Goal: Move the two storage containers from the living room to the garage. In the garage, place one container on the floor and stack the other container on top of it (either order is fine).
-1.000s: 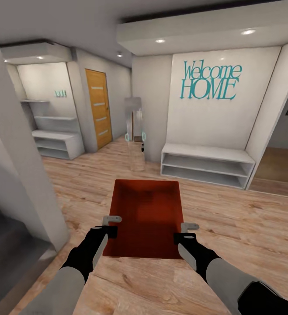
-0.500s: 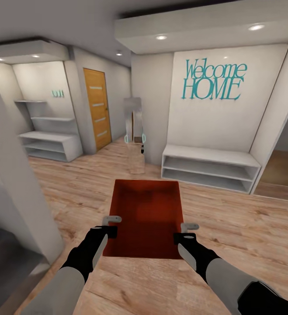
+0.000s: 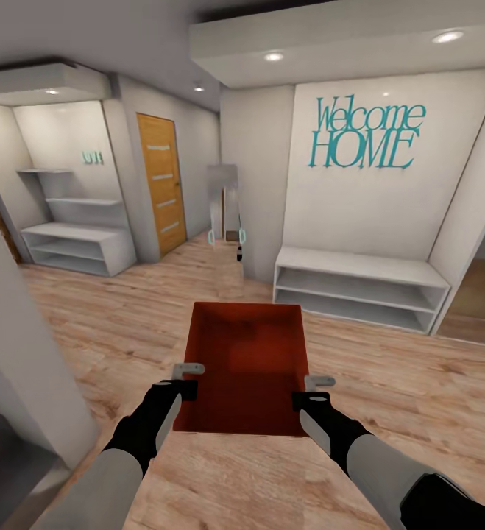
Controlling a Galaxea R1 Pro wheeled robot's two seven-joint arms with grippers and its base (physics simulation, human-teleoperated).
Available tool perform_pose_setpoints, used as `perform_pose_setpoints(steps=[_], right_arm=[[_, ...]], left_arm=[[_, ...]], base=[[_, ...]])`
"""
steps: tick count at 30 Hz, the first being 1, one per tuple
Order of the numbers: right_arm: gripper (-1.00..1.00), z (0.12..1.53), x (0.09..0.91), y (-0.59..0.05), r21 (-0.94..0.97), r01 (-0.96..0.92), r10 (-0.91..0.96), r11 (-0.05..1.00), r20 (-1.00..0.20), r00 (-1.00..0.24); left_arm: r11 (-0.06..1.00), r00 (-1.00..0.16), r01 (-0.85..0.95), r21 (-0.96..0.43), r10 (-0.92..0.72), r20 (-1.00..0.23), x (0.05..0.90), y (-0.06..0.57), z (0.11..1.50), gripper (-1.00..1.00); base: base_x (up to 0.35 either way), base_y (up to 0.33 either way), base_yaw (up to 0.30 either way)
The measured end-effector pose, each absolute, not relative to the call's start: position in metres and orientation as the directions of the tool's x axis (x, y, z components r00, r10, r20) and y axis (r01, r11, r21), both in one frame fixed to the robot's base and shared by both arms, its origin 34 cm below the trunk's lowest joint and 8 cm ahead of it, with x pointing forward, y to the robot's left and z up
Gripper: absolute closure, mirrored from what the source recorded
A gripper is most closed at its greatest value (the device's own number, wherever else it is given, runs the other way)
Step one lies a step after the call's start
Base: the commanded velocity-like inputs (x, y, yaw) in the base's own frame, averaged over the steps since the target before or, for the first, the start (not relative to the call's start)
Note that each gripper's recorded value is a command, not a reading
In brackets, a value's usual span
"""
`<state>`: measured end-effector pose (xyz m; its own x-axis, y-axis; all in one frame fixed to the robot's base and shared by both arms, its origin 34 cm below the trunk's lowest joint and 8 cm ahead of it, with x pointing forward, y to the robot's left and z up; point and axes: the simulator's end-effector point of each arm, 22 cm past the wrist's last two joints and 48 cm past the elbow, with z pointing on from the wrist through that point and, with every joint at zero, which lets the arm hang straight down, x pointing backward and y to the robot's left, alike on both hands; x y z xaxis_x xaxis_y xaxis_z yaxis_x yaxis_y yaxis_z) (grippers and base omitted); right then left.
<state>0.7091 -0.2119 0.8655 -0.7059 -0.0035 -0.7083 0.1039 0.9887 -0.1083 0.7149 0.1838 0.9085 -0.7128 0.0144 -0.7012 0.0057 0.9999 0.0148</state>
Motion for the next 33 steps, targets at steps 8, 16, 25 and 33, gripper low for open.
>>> perform_pose_setpoints(steps=[8,16,25,33], right_arm=[[1.0,0.8655,0.7092,-0.2119,-0.108,0.104,-0.003,0.989,-0.709,-0.706],[1.0,0.8655,0.7092,-0.212,-0.108,0.104,-0.003,0.989,-0.709,-0.706],[1.0,0.8656,0.7091,-0.212,-0.108,0.104,-0.003,0.989,-0.708,-0.706],[1.0,0.8655,0.7091,-0.2118,-0.108,0.104,-0.003,0.989,-0.708,-0.706]], left_arm=[[1.0,-0.713,0.006,0.015,0.014,-0.701,0.715,0.1838,0.9086,1.0],[1.0,-0.713,0.006,0.015,0.015,-0.702,0.715,0.1836,0.9087,1.0],[1.0,-0.713,0.006,0.015,0.015,-0.701,0.7149,0.1837,0.9087,1.0],[1.0,-0.713,0.005,0.015,0.014,-0.701,0.715,0.1839,0.9086,1.0]], base=[[0.322,0.0,0.0],[0.322,0.0,0.0],[0.322,0.0,0.0],[0.322,0.0,0.0]])
